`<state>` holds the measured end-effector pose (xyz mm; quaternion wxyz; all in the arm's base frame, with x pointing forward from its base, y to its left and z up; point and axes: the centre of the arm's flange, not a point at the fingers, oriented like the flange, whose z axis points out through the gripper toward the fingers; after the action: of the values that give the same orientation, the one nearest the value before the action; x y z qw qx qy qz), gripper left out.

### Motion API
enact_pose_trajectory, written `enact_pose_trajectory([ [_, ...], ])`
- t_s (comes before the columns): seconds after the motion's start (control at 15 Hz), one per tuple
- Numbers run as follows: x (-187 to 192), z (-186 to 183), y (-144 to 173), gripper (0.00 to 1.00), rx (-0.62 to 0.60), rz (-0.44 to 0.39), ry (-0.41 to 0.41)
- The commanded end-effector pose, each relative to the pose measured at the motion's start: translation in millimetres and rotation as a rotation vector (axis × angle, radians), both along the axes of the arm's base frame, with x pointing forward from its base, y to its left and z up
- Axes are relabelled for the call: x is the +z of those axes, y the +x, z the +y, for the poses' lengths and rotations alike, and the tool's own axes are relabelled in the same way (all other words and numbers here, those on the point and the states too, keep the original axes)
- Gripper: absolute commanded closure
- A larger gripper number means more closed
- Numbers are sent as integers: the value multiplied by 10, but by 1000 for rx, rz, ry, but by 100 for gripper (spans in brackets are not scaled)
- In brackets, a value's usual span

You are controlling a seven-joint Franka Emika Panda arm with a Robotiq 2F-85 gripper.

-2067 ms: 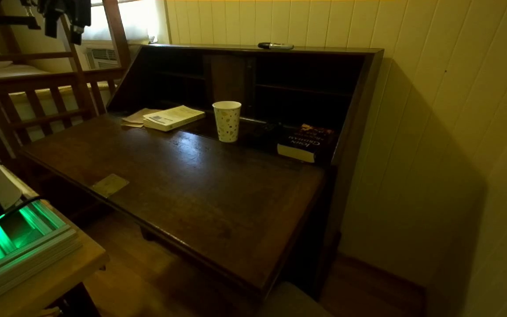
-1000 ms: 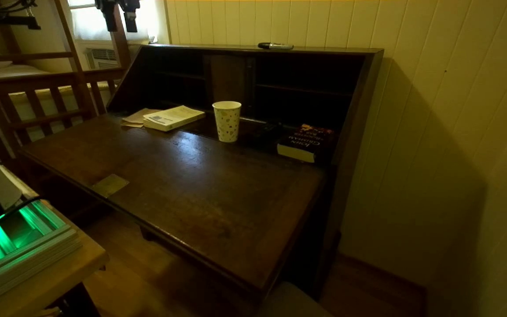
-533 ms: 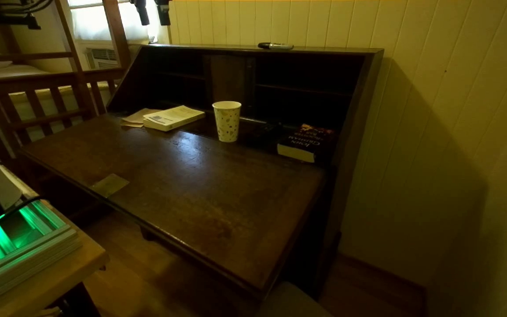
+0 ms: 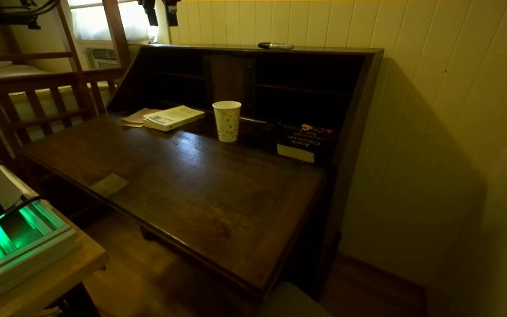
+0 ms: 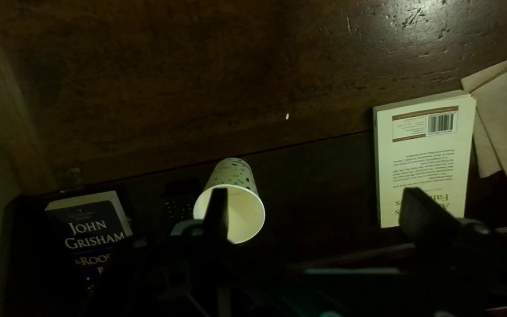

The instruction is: Pick up the marker and place it in the paper cup with the cap side down

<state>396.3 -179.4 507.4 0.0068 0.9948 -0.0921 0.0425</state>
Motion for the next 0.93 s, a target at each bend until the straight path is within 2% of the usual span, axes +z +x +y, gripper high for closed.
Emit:
enact_pose_trajectory([
  [0.0,-17,-181,105,0,-134,-23,-19],
  [0.2,19,-498,242,0,-282,-101,-51],
  [0.33,32,-689,376,0,-336,-150,-72],
  [0.53,65,-915,643,0,-362,-218,-90],
  [0.87,80,-1171,1160,0,-360,-270,-126],
])
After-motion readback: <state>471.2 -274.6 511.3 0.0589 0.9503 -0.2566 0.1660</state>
